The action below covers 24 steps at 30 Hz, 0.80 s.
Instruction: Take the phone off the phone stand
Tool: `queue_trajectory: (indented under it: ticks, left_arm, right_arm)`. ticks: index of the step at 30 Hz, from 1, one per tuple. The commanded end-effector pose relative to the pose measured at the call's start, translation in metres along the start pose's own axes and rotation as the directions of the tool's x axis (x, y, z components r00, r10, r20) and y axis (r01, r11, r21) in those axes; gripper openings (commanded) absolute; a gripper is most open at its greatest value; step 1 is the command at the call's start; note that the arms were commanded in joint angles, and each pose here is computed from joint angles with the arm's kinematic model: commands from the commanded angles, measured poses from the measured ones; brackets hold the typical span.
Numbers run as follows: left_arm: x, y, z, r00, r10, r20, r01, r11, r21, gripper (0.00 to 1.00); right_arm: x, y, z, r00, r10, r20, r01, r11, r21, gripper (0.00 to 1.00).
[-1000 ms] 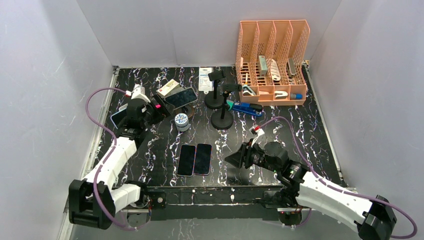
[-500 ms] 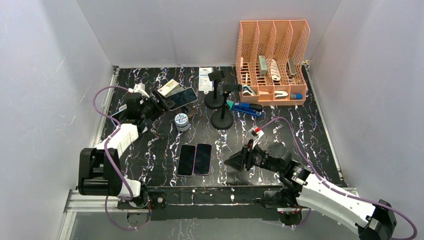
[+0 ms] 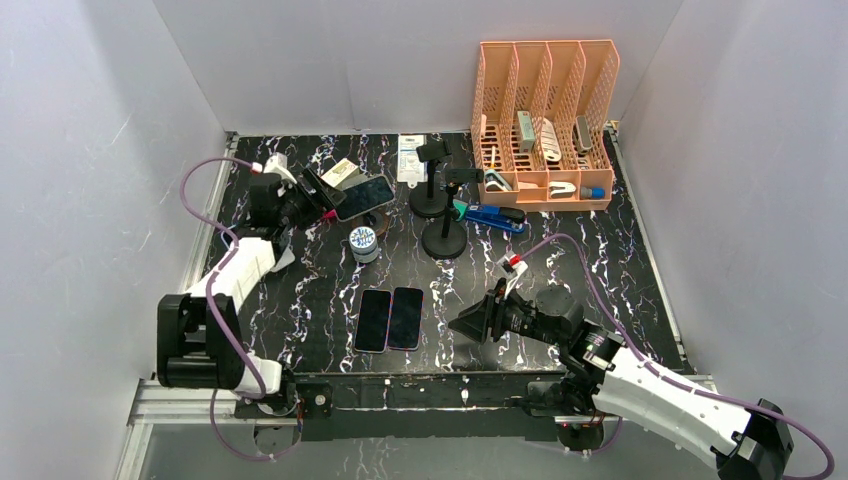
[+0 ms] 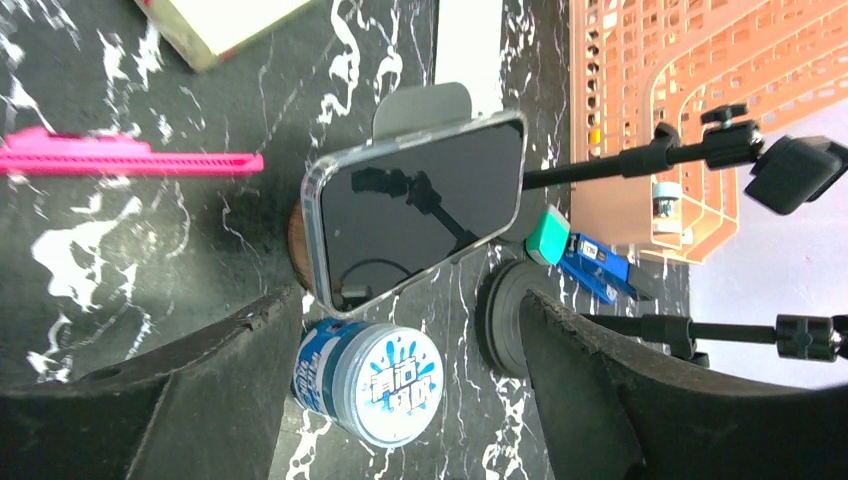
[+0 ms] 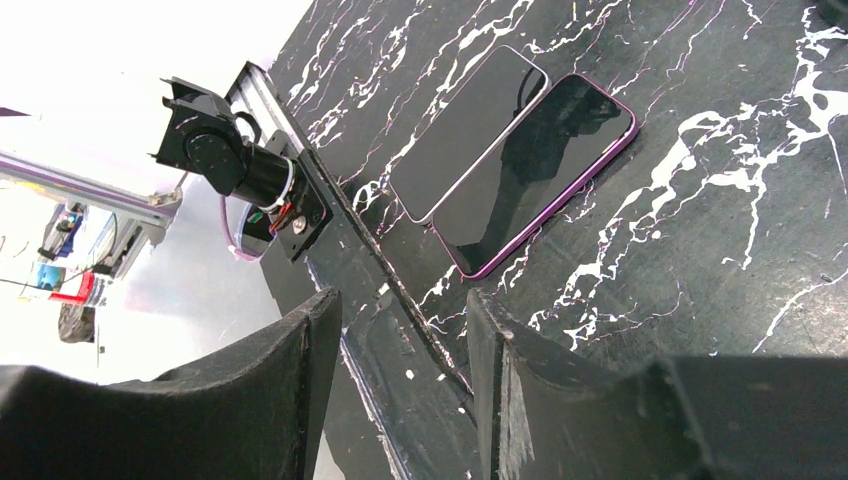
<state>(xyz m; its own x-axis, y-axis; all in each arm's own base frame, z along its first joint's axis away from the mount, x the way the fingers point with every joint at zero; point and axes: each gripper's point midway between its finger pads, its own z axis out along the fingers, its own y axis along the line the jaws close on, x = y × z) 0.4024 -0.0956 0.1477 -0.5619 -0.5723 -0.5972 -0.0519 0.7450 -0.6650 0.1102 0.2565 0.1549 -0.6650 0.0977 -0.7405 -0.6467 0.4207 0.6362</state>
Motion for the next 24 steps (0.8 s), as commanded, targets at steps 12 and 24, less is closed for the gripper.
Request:
queue_trajectory:
  ticks: [12,24]
  left_arm:
    - [-0.035,-0.022,0.002,0.994,0.103,0.035,-0.104,0.994,0.024,0.77]
    - [-0.025,-0.004,0.024,0.993,0.112,-0.028,-0.112,0.994,-0.004,0.77]
  right_arm:
    - [-0.018,0.02,-0.006,0.998,-0.047,0.045,0.05,0.997,-0.066,0.57]
    - [-0.024,0.021,-0.01,0.996,-0.067,0.064,0.071,0.996,-0.055,0.57]
